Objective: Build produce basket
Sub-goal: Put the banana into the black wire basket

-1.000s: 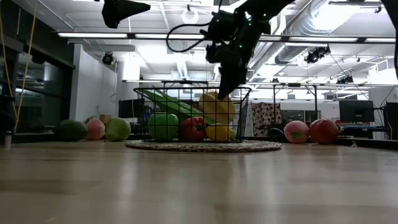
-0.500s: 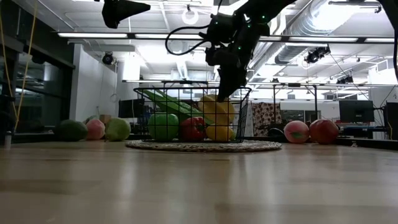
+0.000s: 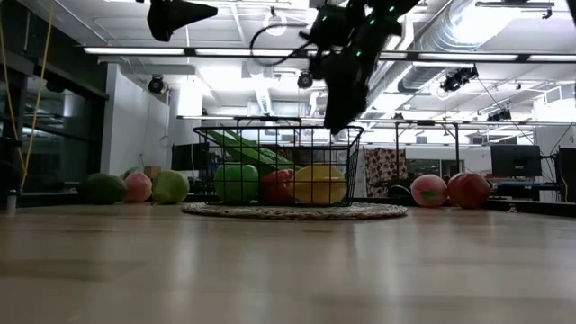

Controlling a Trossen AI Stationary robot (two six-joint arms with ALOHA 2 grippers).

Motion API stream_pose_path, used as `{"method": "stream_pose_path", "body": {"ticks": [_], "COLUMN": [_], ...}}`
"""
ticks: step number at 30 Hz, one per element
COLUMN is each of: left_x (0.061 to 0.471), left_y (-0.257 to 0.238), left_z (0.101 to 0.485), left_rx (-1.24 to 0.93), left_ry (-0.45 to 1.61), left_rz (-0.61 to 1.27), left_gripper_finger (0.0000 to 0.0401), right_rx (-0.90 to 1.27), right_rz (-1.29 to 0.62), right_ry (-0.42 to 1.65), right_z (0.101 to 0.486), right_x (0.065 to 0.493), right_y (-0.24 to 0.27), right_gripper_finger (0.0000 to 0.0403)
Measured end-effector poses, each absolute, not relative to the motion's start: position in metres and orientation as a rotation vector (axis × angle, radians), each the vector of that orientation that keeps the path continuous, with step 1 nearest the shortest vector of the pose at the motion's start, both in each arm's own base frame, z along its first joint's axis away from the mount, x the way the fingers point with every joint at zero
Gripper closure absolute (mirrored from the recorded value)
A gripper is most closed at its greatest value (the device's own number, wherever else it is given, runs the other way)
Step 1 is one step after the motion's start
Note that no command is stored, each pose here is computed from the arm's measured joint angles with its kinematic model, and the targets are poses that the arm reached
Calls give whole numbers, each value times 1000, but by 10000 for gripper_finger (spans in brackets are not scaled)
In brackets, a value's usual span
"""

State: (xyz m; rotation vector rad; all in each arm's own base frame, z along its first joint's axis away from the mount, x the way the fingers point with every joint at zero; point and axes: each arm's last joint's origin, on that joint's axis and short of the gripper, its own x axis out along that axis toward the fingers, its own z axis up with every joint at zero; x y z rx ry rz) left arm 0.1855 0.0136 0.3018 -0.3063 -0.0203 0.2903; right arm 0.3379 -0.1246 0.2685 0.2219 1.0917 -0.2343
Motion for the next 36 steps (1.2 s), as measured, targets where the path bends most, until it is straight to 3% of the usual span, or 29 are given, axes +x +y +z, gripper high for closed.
{"method": "stream_pose_path", "body": {"ticks": [6, 18, 36], "left_x": [185, 186, 186], "left_y": [14, 13, 13], "left_z": [302, 302, 302], "left_rx": [-306, -308, -307], "left_ry": [-19, -16, -17], "left_rz": [291, 272, 275], "left_gripper_finger": [1, 1, 1], "right_rx": [232, 297, 230], "right_rz": [-248, -93, -89], "right_ry": [889, 114, 78], "right_z": [299, 304, 297], "right_x": [298, 229, 219], "right_y": [-100, -26, -18], "right_gripper_finger": [152, 151, 151]}}
